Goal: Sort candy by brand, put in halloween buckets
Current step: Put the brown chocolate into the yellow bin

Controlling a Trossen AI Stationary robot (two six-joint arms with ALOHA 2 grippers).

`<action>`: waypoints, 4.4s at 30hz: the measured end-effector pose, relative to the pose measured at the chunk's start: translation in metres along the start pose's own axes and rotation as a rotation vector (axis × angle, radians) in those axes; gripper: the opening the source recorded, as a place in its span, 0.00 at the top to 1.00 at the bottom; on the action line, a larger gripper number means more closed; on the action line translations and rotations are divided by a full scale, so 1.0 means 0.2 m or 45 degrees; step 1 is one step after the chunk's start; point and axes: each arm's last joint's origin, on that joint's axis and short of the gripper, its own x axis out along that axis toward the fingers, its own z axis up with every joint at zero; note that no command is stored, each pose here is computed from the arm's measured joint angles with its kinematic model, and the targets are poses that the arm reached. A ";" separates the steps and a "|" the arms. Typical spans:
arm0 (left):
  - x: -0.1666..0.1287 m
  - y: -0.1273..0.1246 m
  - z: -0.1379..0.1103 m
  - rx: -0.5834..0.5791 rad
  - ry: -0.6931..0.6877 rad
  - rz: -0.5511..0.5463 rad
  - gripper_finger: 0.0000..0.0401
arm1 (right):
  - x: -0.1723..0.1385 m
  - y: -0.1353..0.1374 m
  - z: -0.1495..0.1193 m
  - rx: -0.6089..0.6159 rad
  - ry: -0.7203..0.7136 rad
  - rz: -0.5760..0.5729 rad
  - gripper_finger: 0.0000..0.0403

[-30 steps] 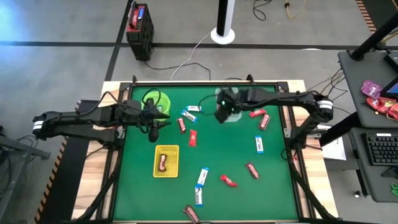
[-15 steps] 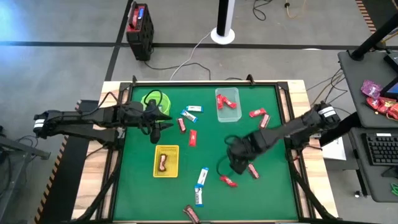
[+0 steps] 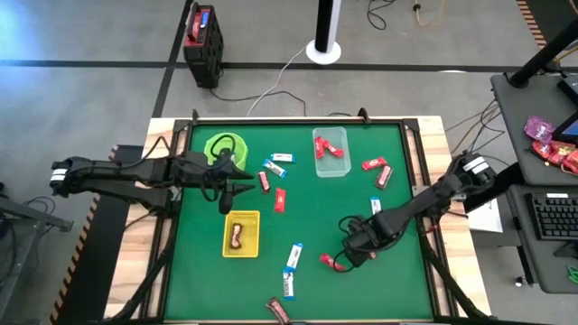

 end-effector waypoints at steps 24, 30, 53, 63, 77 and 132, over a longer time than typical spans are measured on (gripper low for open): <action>0.09 -0.04 -0.01 0.082 0.013 -0.035 0.69 | 0.08 -0.01 0.02 -0.027 -0.126 0.056 0.77; 0.15 -0.13 -0.04 0.241 0.029 -0.231 0.69 | -0.05 0.05 0.08 -0.094 -0.374 0.259 0.77; 0.50 -0.32 -0.13 0.588 -0.185 -0.485 0.69 | -0.35 0.23 0.48 -0.752 -0.886 1.197 0.81; 0.59 -0.34 -0.16 0.611 -0.293 -0.532 0.69 | -0.35 0.23 0.48 -0.787 -0.867 1.231 0.82; 0.63 -0.35 -0.20 0.673 -0.314 -0.556 0.98 | -0.36 0.23 0.48 -0.814 -0.880 1.235 0.81; 0.02 -0.44 -0.06 0.451 0.440 -0.021 1.00 | 0.02 0.62 0.75 -1.646 -0.796 0.169 0.52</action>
